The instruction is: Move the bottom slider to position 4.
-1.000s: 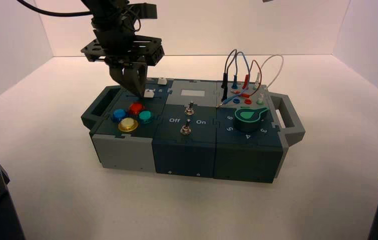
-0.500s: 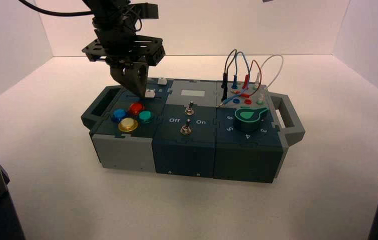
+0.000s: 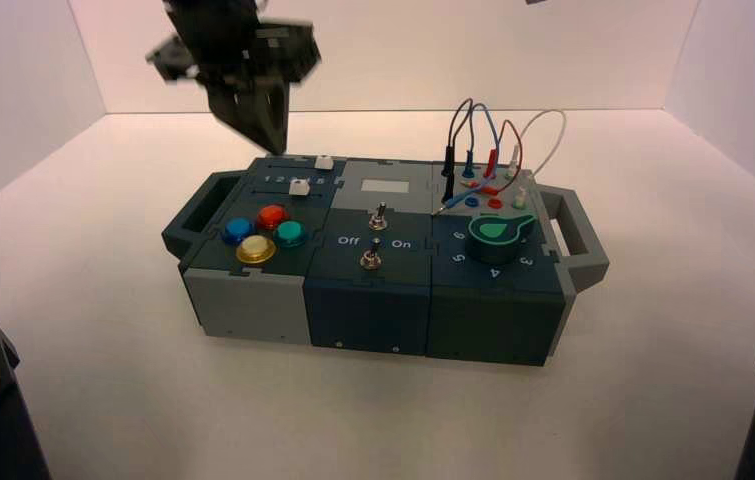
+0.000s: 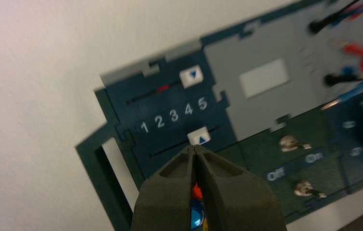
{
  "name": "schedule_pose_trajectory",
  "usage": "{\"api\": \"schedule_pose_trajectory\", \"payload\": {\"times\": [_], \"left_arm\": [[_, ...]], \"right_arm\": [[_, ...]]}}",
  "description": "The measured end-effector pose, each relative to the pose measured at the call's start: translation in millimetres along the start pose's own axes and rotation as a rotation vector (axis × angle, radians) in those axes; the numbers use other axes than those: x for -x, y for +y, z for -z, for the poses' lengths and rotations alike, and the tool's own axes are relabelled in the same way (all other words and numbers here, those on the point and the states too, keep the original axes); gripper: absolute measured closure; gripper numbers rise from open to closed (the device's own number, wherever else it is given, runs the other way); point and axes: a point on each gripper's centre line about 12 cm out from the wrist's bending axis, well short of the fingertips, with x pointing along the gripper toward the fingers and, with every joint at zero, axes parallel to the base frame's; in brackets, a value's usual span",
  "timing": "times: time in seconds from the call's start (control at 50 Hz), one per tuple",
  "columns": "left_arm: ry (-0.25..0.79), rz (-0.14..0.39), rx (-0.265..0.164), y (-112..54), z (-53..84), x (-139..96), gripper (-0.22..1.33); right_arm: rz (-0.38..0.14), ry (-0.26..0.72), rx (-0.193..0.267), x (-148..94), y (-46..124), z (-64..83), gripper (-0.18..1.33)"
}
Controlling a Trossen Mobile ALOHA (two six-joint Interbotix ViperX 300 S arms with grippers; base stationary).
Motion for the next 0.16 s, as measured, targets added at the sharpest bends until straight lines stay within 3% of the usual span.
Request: {"api": "schedule_pose_trajectory", "payload": {"times": [0.16], "left_arm": [[-0.044,0.002,-0.011,-0.9,-2.7,16.4,1.27]], "right_arm": [[0.006,-0.011,-0.003,2.4,-2.0,-1.9,1.29]]}}
